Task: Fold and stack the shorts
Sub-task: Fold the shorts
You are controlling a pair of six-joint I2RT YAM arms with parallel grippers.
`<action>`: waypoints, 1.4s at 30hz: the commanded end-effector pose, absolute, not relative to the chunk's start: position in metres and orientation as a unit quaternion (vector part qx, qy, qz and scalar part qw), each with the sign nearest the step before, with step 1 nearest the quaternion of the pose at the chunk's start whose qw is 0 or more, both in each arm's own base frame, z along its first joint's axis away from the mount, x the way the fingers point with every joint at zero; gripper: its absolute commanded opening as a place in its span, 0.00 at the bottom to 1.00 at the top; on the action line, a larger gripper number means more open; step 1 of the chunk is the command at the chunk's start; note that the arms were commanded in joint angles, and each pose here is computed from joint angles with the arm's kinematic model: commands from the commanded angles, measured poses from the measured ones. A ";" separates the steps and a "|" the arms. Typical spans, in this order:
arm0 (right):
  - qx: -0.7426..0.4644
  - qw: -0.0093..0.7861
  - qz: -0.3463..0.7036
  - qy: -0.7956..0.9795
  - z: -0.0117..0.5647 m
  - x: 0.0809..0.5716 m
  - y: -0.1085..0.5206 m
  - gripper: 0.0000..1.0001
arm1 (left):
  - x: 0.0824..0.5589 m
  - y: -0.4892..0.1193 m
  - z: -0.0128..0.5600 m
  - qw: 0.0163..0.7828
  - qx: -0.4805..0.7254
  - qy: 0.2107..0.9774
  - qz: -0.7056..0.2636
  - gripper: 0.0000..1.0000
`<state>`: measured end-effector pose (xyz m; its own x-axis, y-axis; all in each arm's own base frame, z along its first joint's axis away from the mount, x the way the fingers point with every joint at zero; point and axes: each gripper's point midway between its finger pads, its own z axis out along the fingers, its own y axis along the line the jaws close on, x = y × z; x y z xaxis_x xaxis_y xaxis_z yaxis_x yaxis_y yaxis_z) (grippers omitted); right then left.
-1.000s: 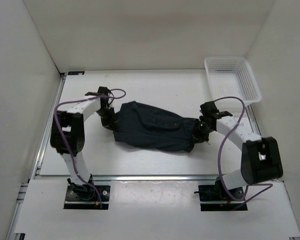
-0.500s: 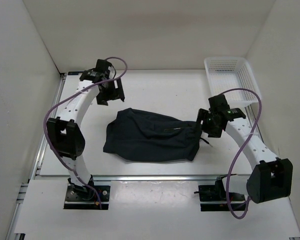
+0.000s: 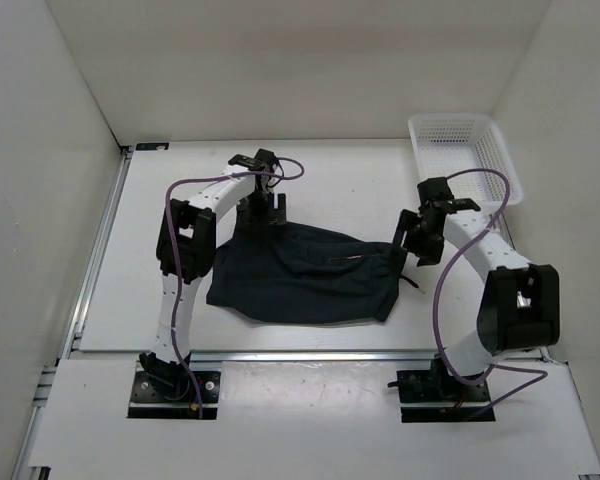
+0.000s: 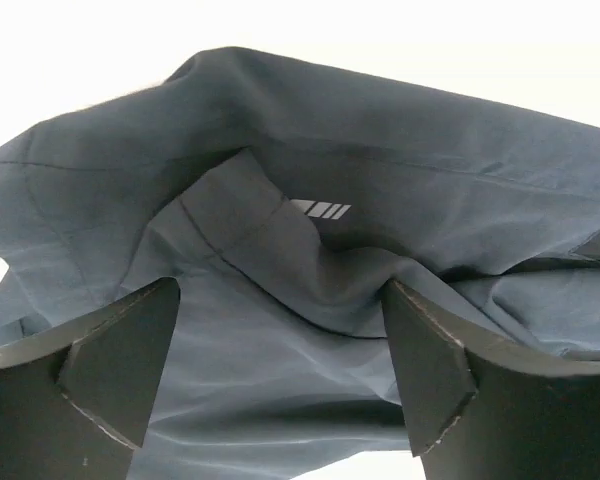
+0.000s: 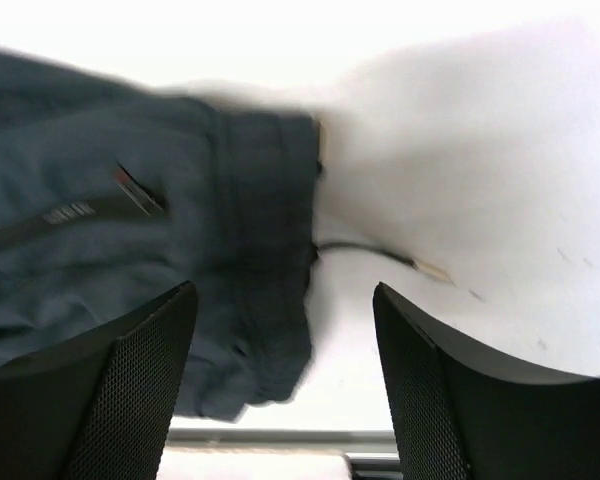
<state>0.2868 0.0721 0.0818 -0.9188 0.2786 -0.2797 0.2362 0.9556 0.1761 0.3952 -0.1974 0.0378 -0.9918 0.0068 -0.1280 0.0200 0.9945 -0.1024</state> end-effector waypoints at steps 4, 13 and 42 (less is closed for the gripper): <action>0.111 0.170 0.113 0.973 0.078 0.323 0.090 0.61 | 0.412 -0.208 0.069 0.099 0.019 0.991 -0.083 0.70; 0.095 0.172 0.138 0.971 0.080 0.327 0.099 0.00 | 0.412 -0.200 0.097 0.128 0.025 0.989 -0.076 0.10; 0.132 0.323 0.087 0.933 0.180 0.388 0.090 0.99 | 0.443 -0.107 0.152 0.186 -0.087 0.976 -0.070 0.86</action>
